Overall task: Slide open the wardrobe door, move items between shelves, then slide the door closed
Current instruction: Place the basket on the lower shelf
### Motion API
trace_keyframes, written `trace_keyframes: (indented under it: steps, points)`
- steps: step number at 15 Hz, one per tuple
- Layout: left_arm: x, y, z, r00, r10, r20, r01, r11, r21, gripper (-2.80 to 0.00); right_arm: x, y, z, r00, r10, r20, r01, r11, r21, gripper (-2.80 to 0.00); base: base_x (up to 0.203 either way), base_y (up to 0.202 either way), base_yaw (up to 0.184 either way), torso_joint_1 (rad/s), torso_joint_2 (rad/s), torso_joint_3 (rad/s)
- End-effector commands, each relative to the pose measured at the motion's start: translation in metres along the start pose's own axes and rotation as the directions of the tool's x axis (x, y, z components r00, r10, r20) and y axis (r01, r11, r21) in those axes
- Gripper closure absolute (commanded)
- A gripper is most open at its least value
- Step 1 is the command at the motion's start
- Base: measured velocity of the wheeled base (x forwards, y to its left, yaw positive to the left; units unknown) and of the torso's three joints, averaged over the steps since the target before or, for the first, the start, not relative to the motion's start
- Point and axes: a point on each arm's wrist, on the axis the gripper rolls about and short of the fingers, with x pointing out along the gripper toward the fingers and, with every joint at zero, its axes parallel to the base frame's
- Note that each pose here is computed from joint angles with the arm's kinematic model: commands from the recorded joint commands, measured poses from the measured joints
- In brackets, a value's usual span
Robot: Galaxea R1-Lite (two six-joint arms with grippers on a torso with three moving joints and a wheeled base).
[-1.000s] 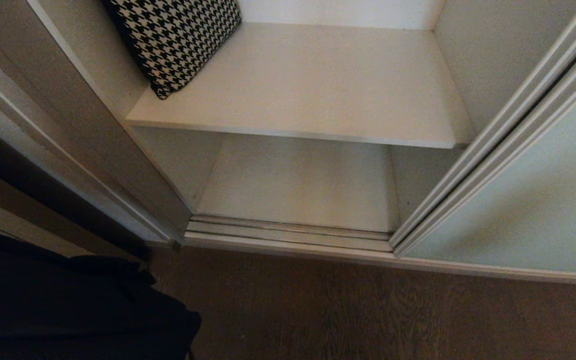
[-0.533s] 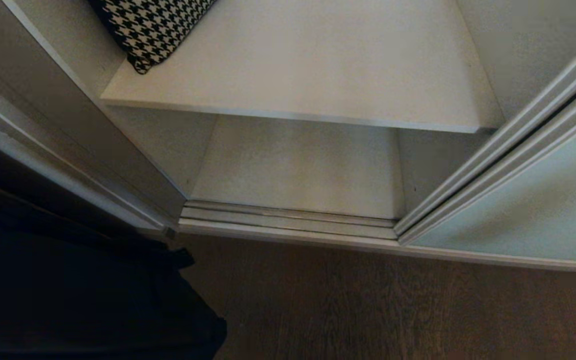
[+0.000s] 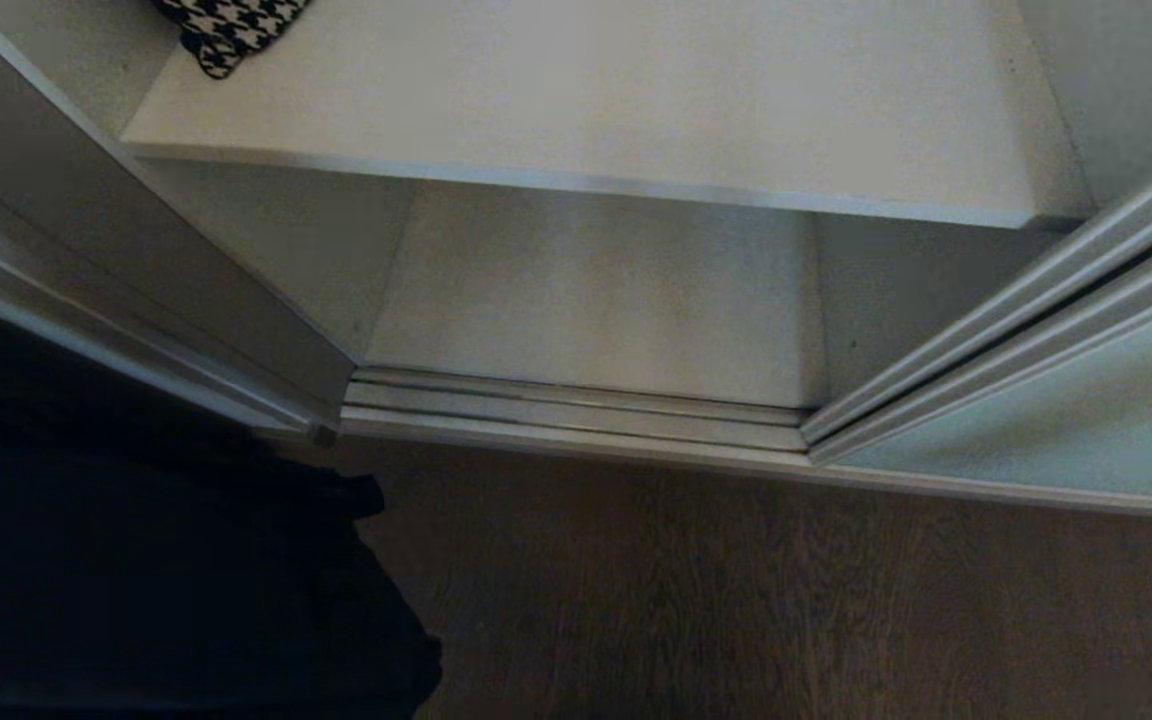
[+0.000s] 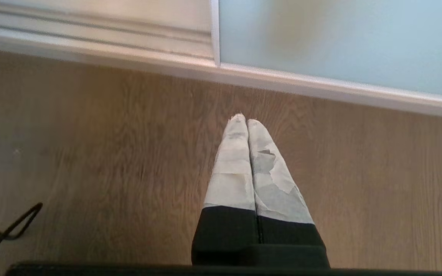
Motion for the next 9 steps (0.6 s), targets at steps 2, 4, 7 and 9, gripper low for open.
trace_keyframes:
  steps: [2,4,7,9]
  points:
    - [0.005,0.001,0.000,1.000,-0.002,-0.021,0.001,1.000,-0.002,0.00,0.000,0.000,0.000,1.000,0.001,0.001,-0.001,1.000,0.000,0.00,0.000,0.000,0.000,0.004,0.00,-0.202]
    - [0.009,0.001,-0.002,0.999,-0.002,-0.037,0.002,1.000,-0.003,0.00,0.000,0.000,0.000,1.000,0.001,0.000,-0.001,1.000,0.000,0.00,0.000,0.000,0.000,0.006,0.00,-0.197]
    - [0.014,0.002,-0.004,0.998,-0.004,-0.061,0.004,1.000,-0.007,0.00,0.000,0.000,0.000,1.000,0.001,-0.001,-0.001,1.000,0.000,0.00,0.000,0.000,0.000,0.002,0.01,-0.199]
    - [0.018,0.002,-0.004,0.998,-0.013,-0.068,0.012,1.000,-0.007,0.00,0.000,0.000,0.000,1.000,0.001,0.001,-0.001,1.000,0.000,0.00,0.000,0.000,0.000,0.002,0.00,-0.198]
